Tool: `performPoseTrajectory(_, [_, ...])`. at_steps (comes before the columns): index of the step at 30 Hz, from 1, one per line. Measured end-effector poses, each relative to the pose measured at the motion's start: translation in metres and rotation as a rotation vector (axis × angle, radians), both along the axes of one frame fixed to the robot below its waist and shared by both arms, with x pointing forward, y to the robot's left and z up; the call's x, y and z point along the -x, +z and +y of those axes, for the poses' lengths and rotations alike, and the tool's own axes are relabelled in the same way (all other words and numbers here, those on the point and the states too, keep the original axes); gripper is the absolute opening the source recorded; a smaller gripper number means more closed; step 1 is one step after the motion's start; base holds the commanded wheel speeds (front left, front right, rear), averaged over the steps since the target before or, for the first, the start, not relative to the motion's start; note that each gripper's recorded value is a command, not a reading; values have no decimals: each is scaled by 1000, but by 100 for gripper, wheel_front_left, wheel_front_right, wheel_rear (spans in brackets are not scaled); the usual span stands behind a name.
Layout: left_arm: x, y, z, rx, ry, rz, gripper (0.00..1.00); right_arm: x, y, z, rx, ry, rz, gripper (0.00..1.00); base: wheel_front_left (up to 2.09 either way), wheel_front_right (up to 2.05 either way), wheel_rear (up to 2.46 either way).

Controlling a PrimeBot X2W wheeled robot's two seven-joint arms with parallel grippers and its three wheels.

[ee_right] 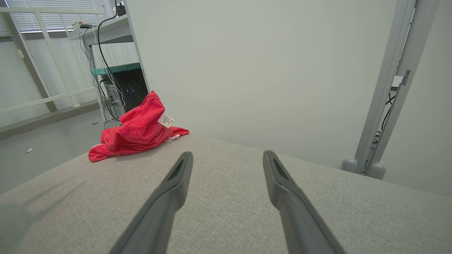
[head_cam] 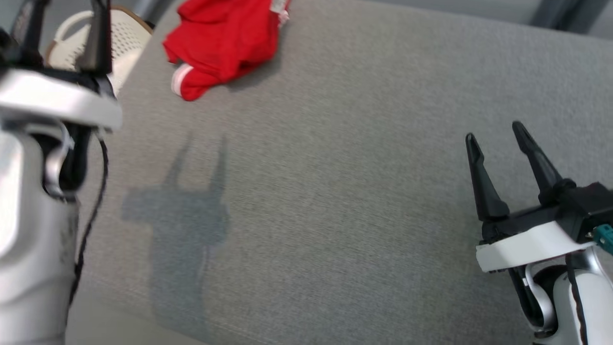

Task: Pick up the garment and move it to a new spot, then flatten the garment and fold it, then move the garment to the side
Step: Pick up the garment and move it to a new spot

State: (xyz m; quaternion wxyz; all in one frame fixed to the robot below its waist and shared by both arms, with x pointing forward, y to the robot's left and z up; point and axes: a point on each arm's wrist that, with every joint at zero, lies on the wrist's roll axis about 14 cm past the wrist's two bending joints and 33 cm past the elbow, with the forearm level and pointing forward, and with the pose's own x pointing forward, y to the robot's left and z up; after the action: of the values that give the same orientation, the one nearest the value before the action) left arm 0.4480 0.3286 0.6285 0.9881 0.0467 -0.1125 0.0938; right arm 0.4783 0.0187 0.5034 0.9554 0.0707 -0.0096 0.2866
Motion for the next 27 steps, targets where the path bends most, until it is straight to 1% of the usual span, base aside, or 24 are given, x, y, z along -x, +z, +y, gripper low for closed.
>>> performPoseTrajectory(1, [-15,-2,0,49,-12,10,100,-4,0,-4,1,-13,-3,100,0,0,0])
performPoseTrajectory(6, [-79,-29,-2,36,-66,168,100,-19,-15,-26,23,-68,16,100,0,0,0])
performPoseTrajectory(9, [-111,-64,-14,35,-107,288,100,-27,-26,-37,36,-98,28,100,0,0,0])
performPoseTrajectory(12, [-132,-108,-29,44,-145,412,100,-33,-42,-51,54,-134,52,100,0,0,0])
performPoseTrajectory(15, [-146,-146,-46,63,-189,506,100,-36,-57,-62,69,-160,78,100,0,0,0])
performPoseTrajectory(18, [-149,-183,-56,78,-212,603,100,-37,-70,-72,82,-181,102,100,0,0,0])
performPoseTrajectory(20, [-146,-209,-53,86,-200,680,100,-38,-77,-78,92,-197,118,100,0,0,0])
performPoseTrajectory(25, [-134,-232,-35,79,-147,804,100,-39,-75,-79,83,-200,111,100,0,0,0])
performPoseTrajectory(26, [-131,-235,-31,79,-135,823,89,-39,-74,-79,81,-199,110,100,0,0,0])
performPoseTrajectory(27, [-130,-236,-28,78,-125,839,67,-39,-74,-78,78,-198,109,100,0,0,0])
